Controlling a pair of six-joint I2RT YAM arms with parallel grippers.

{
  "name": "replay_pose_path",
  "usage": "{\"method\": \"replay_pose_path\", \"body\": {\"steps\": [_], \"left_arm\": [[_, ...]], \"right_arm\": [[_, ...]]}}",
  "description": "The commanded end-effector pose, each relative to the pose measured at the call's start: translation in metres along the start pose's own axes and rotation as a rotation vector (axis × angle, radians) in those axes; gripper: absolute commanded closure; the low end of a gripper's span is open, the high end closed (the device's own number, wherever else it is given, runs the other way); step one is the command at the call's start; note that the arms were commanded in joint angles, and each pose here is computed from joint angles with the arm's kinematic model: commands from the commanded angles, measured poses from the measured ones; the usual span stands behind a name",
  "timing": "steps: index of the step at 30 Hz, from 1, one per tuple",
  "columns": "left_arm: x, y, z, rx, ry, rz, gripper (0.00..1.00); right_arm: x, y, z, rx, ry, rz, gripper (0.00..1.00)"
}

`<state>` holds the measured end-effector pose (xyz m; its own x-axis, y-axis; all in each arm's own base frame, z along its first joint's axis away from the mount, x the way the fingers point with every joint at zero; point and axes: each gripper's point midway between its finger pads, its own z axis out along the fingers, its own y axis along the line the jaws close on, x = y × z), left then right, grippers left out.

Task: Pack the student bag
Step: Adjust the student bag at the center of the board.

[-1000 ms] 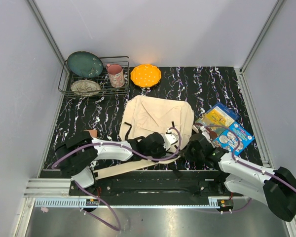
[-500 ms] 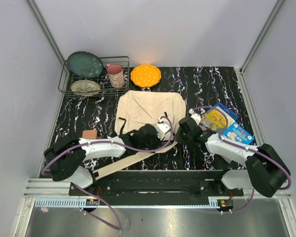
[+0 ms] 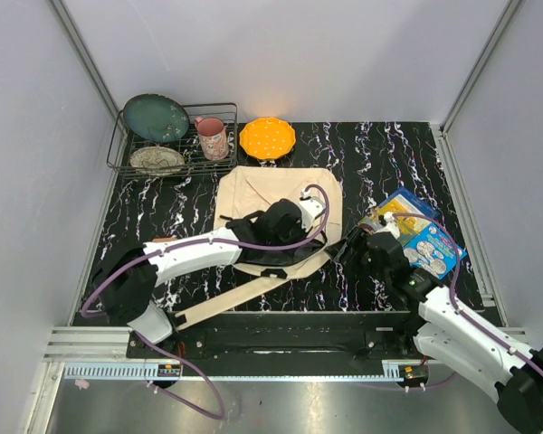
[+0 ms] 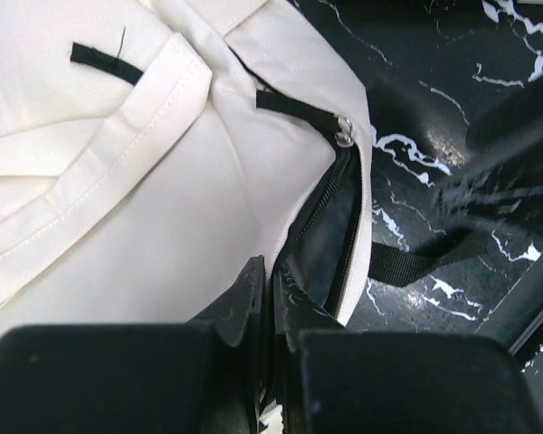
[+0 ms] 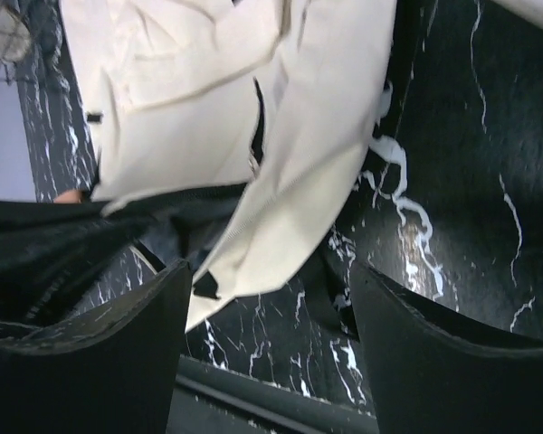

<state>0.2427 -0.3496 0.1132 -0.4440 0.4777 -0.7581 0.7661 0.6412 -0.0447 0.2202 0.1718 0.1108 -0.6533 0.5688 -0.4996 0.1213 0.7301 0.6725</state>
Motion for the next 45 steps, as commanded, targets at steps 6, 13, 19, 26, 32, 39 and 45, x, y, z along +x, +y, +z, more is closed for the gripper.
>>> {"method": "replay_pose_path", "body": {"steps": [6, 13, 19, 26, 32, 39, 45], "left_arm": [[-0.064, -0.007, -0.005, 0.022, -0.101, -0.021, 1.0], [-0.078, -0.013, -0.009, 0.05, -0.119, -0.017, 1.0], [-0.071, -0.012, -0.007, 0.046, -0.102, -0.031, 1.0], [-0.066, -0.011, -0.003, 0.037, -0.092, -0.033, 1.0], [-0.067, -0.01, -0.002, 0.03, -0.09, -0.031, 1.0], [-0.068, -0.013, -0.006, 0.047, -0.1, -0.038, 1.0], [-0.065, -0.013, -0.019, 0.052, -0.124, -0.061, 1.0]], "right_arm": [[0.034, 0.028, 0.014, -0.134, 0.16, 0.094, 0.24], [0.027, 0.044, 0.027, -0.147, 0.145, 0.11, 0.24], [0.026, 0.051, 0.035, -0.187, 0.134, 0.162, 0.23], [0.031, 0.05, 0.038, -0.211, 0.135, 0.187, 0.23], [0.044, 0.071, 0.017, -0.218, 0.141, 0.189, 0.23], [0.05, 0.033, 0.044, -0.075, 0.043, 0.185, 0.24], [0.045, 0.026, 0.065, -0.017, 0.004, 0.147, 0.28]]}}
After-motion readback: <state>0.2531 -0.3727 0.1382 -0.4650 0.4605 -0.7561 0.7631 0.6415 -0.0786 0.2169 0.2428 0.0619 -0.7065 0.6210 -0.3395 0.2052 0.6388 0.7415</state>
